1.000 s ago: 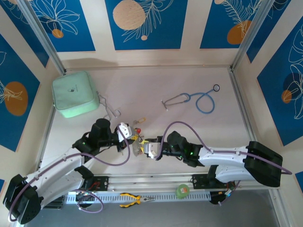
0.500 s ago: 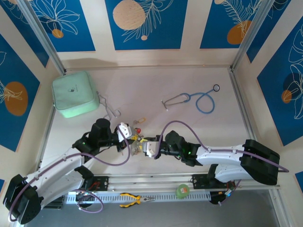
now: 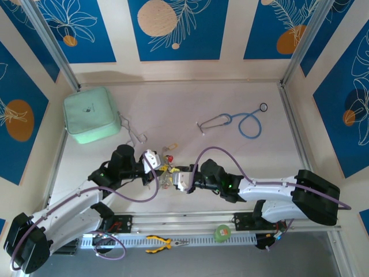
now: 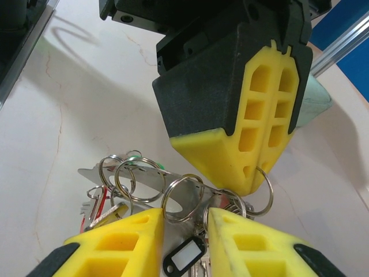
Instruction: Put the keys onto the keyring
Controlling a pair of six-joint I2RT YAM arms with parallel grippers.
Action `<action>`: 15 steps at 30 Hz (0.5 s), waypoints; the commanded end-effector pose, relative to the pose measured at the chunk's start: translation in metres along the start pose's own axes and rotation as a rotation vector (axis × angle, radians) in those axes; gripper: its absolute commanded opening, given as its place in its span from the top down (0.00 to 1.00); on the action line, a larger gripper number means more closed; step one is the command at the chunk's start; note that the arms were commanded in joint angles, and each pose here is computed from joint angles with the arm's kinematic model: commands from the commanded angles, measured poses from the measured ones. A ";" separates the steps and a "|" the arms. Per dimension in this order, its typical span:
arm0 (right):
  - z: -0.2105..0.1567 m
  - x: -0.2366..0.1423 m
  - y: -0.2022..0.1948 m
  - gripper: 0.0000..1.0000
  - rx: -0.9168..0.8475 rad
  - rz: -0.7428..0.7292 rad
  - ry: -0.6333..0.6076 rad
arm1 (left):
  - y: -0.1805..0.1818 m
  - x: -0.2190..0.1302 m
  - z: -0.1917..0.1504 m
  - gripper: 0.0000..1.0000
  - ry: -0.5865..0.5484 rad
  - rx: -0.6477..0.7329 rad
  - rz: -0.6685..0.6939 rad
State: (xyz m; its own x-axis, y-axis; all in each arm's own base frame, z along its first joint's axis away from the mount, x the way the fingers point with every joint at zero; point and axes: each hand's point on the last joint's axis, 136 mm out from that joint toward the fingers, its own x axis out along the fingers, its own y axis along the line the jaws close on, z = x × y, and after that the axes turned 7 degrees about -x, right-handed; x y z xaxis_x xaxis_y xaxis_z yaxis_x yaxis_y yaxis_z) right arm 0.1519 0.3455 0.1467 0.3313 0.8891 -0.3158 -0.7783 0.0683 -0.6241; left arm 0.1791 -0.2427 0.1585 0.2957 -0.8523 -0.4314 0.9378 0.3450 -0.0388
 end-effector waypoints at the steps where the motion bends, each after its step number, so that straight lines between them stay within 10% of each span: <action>1: 0.010 0.002 -0.021 0.72 -0.019 -0.072 -0.016 | -0.006 -0.003 0.009 1.00 -0.031 0.012 -0.037; 15: 0.012 -0.011 -0.001 0.71 -0.069 0.017 -0.047 | -0.004 -0.001 0.010 1.00 -0.036 0.012 -0.033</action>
State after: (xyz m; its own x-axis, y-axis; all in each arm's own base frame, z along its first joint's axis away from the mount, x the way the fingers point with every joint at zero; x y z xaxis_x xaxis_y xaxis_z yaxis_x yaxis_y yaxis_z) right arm 0.1478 0.3425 0.1617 0.3162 0.9054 -0.2835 -0.7549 0.0591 -0.6532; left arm 0.1779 -0.2433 0.1589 0.2888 -0.8557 -0.4294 0.9400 0.3385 -0.0425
